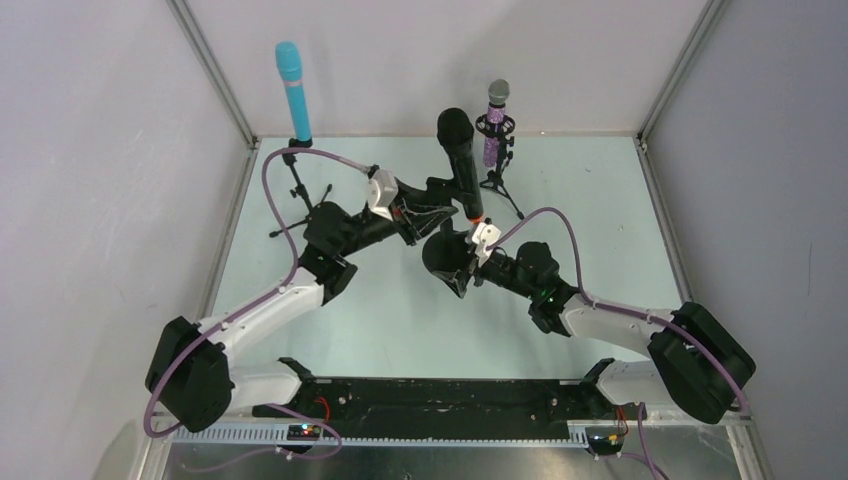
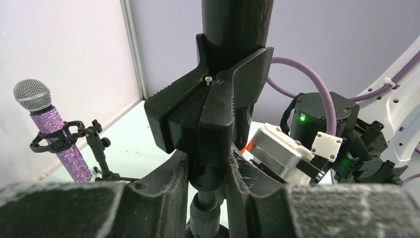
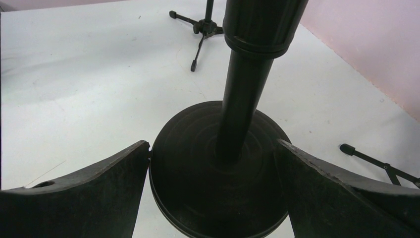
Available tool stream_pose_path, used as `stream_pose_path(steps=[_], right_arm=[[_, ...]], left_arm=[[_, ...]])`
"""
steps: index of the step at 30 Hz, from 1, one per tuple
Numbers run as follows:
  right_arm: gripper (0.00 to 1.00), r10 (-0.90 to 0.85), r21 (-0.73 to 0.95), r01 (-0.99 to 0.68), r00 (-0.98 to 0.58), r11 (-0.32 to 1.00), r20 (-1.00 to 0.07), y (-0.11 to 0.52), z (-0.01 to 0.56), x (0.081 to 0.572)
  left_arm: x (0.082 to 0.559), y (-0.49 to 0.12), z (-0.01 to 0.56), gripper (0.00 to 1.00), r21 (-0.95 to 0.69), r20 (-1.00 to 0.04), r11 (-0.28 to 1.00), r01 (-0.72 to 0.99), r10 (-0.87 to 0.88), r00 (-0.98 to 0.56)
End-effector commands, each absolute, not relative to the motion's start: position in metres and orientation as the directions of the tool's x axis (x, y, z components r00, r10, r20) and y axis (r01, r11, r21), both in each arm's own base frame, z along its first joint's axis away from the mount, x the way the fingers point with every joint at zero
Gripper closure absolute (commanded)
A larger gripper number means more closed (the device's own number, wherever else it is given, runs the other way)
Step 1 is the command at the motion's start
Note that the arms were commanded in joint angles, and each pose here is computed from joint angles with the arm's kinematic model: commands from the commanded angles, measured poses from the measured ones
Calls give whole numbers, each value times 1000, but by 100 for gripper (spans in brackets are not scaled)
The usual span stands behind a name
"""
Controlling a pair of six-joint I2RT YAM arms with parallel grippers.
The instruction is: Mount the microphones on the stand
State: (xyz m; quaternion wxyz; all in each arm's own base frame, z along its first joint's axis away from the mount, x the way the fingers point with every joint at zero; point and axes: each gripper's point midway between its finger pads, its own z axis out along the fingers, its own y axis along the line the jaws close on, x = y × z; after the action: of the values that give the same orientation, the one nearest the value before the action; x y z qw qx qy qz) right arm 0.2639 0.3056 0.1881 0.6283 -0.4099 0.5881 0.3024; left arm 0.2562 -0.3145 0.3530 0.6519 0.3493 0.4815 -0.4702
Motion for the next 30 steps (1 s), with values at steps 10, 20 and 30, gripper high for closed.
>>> stream_pose_path(steps=[10,20,30], right_arm=[[0,-304,-148,-844,-18,515,-953,295,124,263],[1,-353,-148,-837,-56,527,-934,290,107,262],[1,-393,-142,-834,-95,533,-915,285,92,260]], left_arm=[[235,-266,468,100,171,-787,514,841,-443,430],[232,-259,483,100,174,-783,535,827,-434,445],[231,-243,498,100,182,-772,598,780,-404,490]])
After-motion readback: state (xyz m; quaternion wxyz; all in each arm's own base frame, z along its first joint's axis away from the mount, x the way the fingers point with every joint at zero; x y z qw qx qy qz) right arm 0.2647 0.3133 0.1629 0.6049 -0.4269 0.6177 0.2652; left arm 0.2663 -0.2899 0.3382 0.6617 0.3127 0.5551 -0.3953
